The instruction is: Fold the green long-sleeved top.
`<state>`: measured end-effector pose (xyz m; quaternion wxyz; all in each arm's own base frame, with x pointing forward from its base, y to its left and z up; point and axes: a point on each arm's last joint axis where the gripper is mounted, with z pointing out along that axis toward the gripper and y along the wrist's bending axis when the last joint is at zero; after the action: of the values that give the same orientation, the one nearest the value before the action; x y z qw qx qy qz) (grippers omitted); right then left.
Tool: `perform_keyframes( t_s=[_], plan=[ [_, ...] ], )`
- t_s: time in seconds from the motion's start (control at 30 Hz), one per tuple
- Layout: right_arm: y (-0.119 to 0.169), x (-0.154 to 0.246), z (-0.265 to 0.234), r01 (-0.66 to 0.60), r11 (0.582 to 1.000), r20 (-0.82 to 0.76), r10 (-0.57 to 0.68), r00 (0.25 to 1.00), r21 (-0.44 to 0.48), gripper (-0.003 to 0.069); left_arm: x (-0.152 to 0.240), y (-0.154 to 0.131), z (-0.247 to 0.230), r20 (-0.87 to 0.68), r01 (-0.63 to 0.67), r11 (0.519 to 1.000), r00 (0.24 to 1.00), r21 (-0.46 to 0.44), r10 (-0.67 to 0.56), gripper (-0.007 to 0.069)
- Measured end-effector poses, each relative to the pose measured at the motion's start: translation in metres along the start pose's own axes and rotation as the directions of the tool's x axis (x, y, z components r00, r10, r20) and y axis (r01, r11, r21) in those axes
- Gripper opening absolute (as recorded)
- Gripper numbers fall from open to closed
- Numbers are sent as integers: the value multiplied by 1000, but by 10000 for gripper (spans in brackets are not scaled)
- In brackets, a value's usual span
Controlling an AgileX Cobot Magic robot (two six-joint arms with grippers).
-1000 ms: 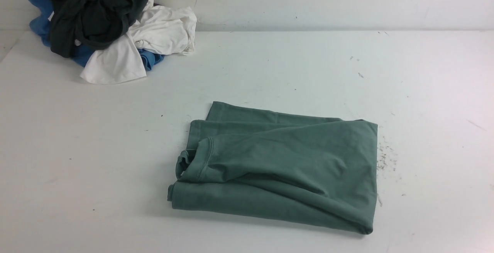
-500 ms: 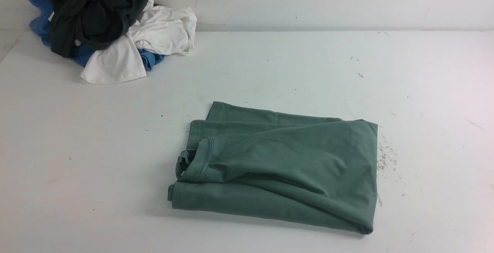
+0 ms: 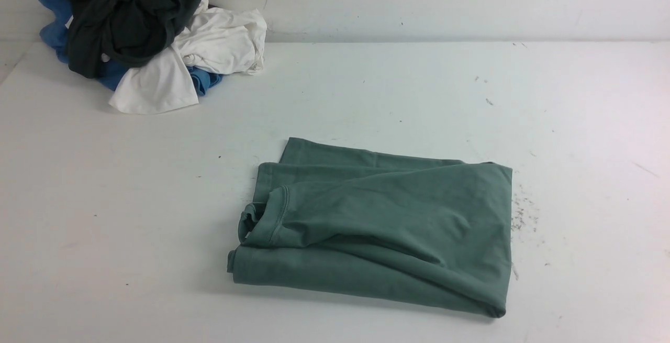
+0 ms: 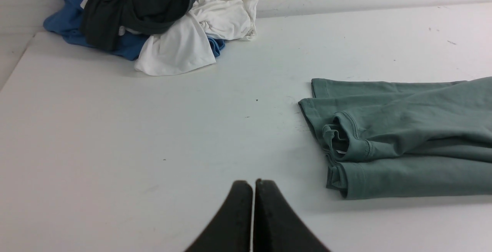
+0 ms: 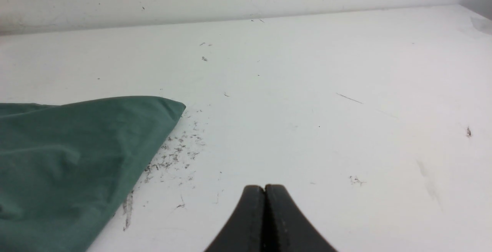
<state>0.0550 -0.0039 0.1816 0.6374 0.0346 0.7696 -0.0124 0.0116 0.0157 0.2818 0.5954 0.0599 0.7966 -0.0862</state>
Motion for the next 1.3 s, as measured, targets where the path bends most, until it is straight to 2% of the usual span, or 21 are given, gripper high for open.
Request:
perform_keyframes(
  t_s=[0.4,0.57,0.6,0.67,0.73,0.8,0.93,1.2,1.3],
  plan=[
    [0,0,0,-1,1000,-1,1,1000,0,-14,6,-2,7,0,-4,1000,1000,11,4,-7],
    [0,0,0,-1,1000,-2,1,1000,0,-14,16,-12,28,135,24,998,990,61,-32,-7],
    [0,0,0,-1,1000,-2,1,1000,0,-14,18,-14,34,200,20,999,979,47,-29,-7],
    [0,0,0,-1,1000,-2,1,1000,0,-14,21,-15,39,238,21,999,971,28,-27,-7],
    [0,0,0,-1,1000,-2,1,1000,0,-14,34,-12,50,294,42,998,955,-52,-25,-7],
    [0,0,0,-1,1000,-2,1,1000,0,-14,53,-4,61,283,57,985,959,-165,-8,-7],
    [0,0,0,-1,1000,-3,1,1000,0,-14,73,2,69,214,42,967,977,-252,13,-7],
    [0,0,0,-1,1000,-2,1,1000,0,-14,91,2,71,27,8,966,1000,-259,-1,-7],
    [0,0,0,-1,1000,-2,1,1000,0,-14,93,2,71,14,7,966,1000,-259,-3,-7]
  ],
)
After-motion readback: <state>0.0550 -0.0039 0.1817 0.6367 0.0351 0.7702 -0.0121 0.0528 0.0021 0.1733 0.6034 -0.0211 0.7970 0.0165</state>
